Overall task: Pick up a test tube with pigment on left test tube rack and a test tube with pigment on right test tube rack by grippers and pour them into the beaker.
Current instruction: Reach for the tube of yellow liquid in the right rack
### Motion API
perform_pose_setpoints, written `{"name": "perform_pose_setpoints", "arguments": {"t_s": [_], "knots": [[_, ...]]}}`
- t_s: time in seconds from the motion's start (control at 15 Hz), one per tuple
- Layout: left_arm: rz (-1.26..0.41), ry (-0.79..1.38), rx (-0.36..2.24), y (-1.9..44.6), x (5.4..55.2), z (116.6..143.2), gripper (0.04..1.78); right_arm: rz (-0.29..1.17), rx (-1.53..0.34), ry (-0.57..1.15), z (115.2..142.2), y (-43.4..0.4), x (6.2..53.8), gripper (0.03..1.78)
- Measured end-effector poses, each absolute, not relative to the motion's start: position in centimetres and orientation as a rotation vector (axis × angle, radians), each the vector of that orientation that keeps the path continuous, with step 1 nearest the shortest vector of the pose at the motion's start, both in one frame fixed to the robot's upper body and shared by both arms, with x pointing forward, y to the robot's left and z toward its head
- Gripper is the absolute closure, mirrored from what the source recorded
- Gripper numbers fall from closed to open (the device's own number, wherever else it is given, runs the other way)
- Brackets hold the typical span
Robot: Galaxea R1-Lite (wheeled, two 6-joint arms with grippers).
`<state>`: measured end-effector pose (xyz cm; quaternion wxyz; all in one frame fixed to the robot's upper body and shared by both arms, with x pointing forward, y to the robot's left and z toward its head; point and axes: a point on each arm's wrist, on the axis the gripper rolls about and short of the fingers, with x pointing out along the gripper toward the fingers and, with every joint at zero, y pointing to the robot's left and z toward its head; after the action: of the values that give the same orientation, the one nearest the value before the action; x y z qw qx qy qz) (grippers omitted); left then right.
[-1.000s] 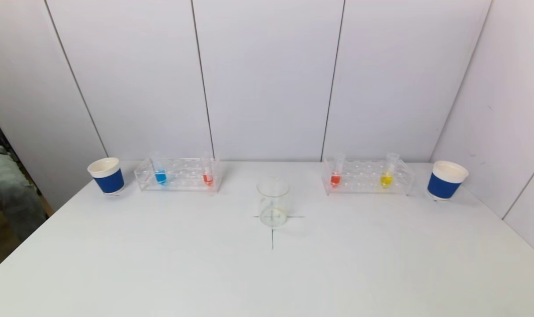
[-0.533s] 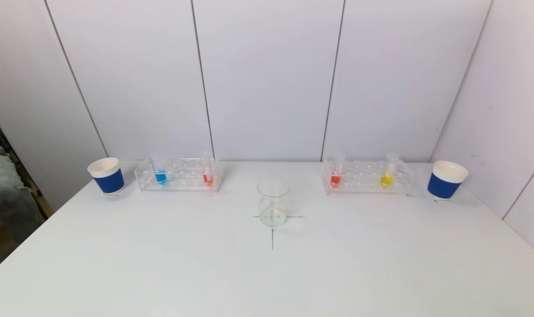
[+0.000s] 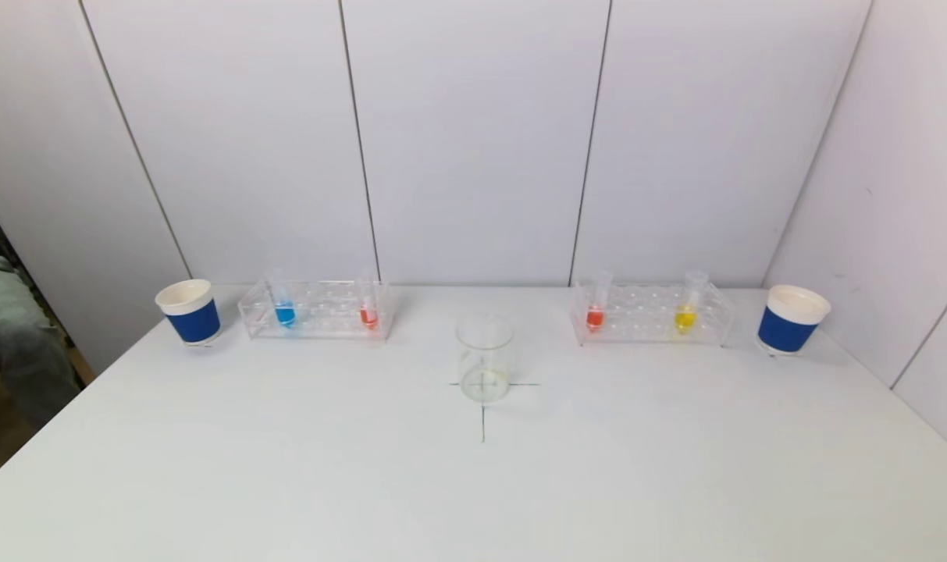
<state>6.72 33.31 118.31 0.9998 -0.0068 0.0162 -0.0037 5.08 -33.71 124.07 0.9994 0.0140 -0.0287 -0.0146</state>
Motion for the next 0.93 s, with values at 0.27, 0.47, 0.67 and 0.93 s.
{"name": "perform_pose_setpoints", "arguments": {"t_s": [0.27, 0.47, 0.67, 0.93], "knots": [[-0.007, 0.033, -0.014, 33.3, 6.7, 118.3, 0.06, -0.02, 0.029, -0.041, 127.6, -33.7, 5.8, 0.05], [-0.008, 0.033, -0.014, 33.3, 6.7, 118.3, 0.06, -0.018, 0.033, -0.016, 129.7, -33.7, 7.2, 0.05], [-0.007, 0.033, -0.014, 33.3, 6.7, 118.3, 0.06, -0.017, 0.037, 0.009, 131.4, -33.7, 9.7, 0.05], [-0.007, 0.033, -0.013, 33.3, 6.7, 118.3, 0.06, -0.017, 0.042, 0.028, 132.8, -33.7, 14.5, 0.05]]}}
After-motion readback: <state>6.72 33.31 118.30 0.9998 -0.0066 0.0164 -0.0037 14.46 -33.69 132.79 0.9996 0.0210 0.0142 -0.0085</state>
